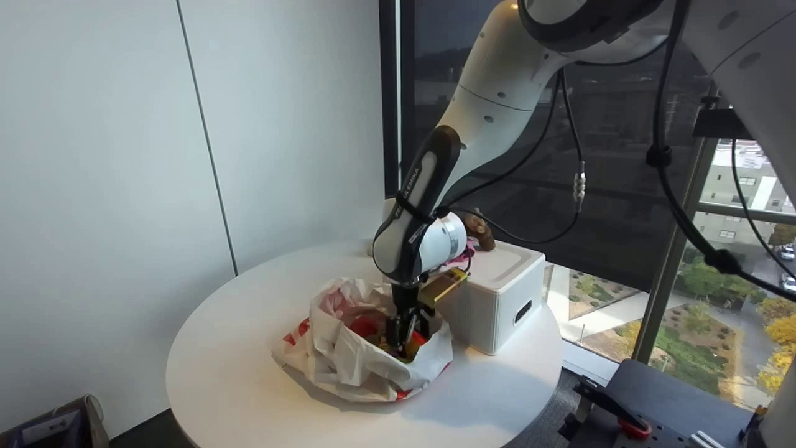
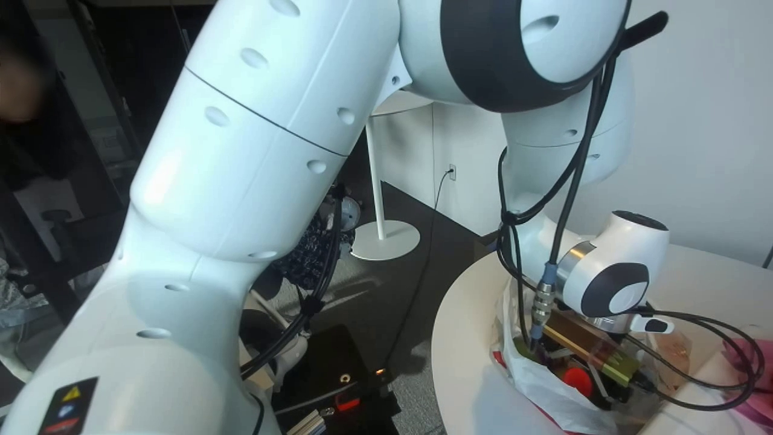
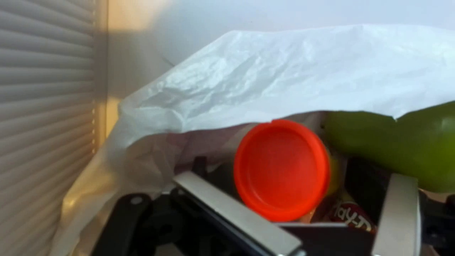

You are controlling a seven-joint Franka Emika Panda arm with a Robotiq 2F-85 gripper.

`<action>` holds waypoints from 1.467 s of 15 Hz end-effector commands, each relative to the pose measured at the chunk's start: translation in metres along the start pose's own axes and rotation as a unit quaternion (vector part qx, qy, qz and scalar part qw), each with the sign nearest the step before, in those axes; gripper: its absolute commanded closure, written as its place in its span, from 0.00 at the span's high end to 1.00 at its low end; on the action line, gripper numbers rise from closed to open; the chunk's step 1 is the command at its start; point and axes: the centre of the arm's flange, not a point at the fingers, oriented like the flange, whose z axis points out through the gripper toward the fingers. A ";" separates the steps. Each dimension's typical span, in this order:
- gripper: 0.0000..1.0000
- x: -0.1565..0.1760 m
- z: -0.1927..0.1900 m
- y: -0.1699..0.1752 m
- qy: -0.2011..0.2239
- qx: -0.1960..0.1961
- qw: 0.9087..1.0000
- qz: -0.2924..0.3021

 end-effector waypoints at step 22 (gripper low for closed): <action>0.38 -0.078 -0.248 0.066 0.202 -0.041 0.965 0.162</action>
